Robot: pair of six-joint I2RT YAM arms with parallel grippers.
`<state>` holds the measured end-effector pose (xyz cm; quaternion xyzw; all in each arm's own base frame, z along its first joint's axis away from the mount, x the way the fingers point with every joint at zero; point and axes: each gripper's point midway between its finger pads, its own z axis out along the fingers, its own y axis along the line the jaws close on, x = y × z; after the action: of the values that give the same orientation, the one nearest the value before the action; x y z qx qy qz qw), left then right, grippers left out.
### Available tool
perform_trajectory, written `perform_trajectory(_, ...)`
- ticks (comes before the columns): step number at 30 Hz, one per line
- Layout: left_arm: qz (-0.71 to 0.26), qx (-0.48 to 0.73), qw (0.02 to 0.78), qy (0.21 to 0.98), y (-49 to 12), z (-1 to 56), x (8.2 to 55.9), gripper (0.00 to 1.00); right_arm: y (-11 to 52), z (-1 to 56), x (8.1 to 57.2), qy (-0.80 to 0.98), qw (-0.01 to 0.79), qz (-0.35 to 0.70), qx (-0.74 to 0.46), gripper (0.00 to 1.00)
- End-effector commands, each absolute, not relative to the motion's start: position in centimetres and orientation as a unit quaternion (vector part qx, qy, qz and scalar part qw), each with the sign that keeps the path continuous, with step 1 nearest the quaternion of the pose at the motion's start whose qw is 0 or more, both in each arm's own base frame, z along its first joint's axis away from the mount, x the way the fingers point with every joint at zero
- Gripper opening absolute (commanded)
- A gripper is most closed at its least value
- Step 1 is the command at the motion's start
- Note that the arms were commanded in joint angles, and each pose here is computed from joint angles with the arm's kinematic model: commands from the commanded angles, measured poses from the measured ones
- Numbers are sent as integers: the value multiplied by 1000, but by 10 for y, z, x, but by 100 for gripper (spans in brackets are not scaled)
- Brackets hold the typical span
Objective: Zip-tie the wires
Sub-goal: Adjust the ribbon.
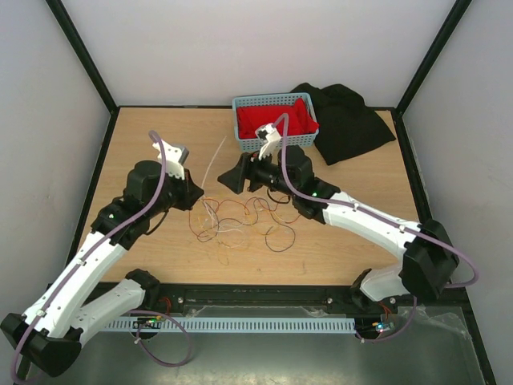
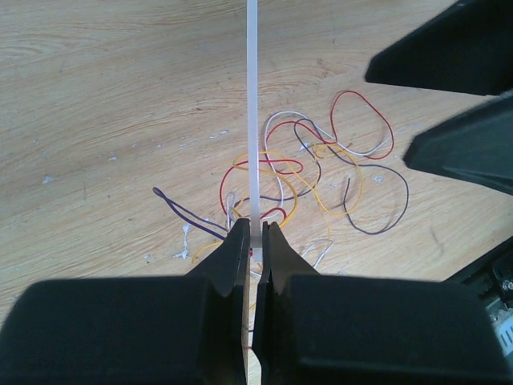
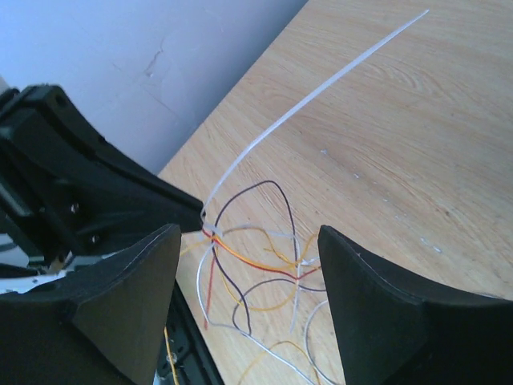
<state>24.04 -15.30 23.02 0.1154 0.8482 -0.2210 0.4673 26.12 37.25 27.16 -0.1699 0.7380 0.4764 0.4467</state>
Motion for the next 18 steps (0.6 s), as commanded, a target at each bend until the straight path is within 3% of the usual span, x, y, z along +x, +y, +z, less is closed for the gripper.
perform_trajectory(1, -242, 135, 480, 833, -158, 244, 236, 0, 390, 303, 272, 714, 445, 527, -119, 80)
perform_trajectory(12, -255, 133, 483, 827, -161, 248, 233, 0, 416, 311, 278, 710, 425, 551, -109, 79)
perform_trajectory(18, -263, 136, 486, 822, -164, 250, 234, 0, 433, 299, 276, 713, 405, 560, -118, 72)
